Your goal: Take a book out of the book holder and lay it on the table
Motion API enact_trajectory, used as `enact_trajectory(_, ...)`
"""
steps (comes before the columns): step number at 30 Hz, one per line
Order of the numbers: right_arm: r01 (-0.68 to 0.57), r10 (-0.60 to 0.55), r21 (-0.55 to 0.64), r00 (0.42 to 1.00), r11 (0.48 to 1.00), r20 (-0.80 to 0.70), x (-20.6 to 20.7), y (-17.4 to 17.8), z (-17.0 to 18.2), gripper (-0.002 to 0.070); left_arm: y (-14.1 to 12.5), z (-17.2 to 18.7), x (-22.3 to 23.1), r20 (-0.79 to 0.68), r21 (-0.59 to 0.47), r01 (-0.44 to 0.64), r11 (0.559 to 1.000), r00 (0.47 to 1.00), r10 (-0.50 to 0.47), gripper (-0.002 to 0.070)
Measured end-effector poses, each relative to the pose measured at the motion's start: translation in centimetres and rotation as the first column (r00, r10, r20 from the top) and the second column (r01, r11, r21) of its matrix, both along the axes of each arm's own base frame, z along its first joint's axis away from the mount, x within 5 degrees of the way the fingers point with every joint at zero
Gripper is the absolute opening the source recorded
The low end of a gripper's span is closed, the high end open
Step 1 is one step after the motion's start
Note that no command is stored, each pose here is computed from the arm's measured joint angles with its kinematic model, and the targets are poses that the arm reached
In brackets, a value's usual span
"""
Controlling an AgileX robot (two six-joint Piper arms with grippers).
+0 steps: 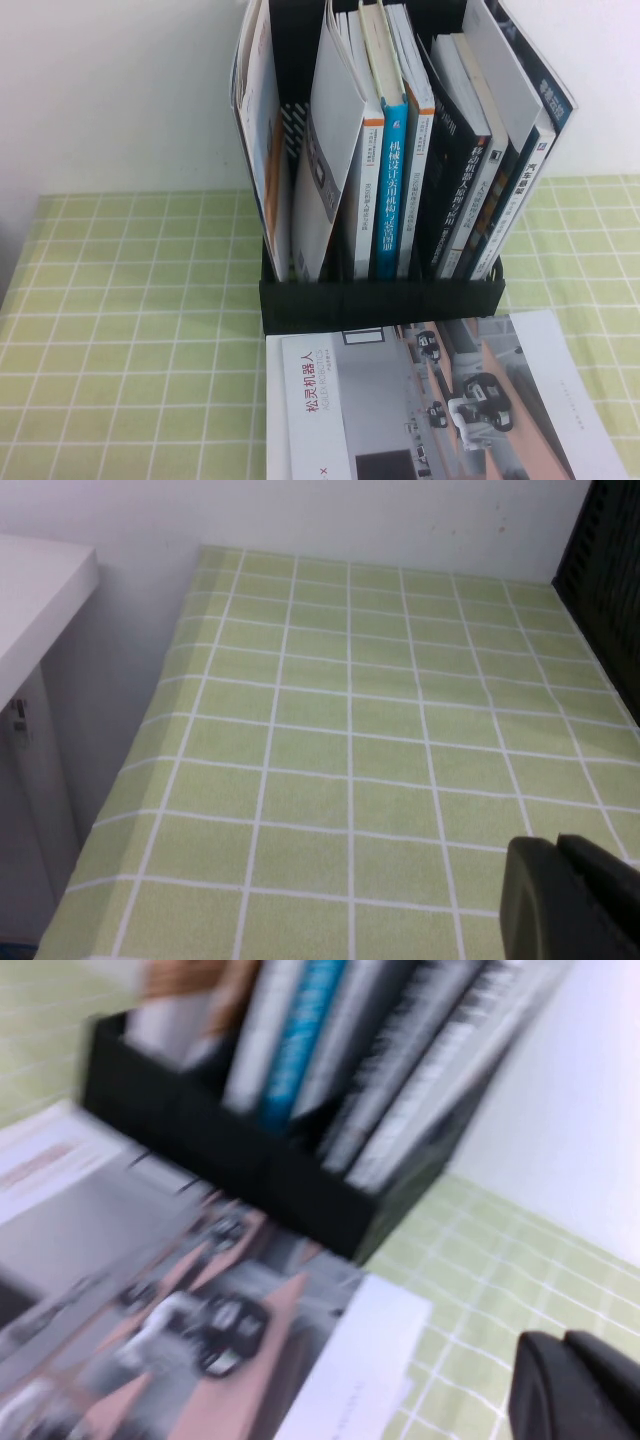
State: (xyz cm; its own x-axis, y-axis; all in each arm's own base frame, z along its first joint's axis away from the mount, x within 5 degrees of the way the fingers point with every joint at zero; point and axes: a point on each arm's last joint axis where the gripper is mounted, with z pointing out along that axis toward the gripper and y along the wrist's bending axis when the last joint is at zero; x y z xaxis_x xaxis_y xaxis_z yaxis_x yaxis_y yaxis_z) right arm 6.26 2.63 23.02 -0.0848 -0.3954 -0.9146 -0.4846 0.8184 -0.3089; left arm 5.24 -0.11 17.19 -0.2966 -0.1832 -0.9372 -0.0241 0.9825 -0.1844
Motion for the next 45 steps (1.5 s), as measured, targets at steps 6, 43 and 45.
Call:
enact_trajectory(6, 0.259, -0.279, 0.288, 0.960, 0.922, 0.028, -0.5, -1.6, -3.7, -0.0002, 0.0, 0.0, 0.0, 0.000, 0.000, 0.000, 1.000, 1.000, 0.000, -0.0003)
enact_trajectory(43, 0.368, -0.339, 0.169, 0.923, 0.914, -0.180, -1.2, -1.4, -6.3, -0.0002, 0.0, 0.0, 0.0, -0.002, -0.002, -0.002, 1.000, 1.000, 0.002, -0.0003)
enact_trajectory(45, 0.368, -0.338, 0.171, 0.923, 0.914, -0.181, -1.2, -1.4, -6.3, -0.0002, 0.0, 0.0, 0.0, -0.002, -0.002, -0.002, 1.000, 1.000, 0.002, -0.0003)
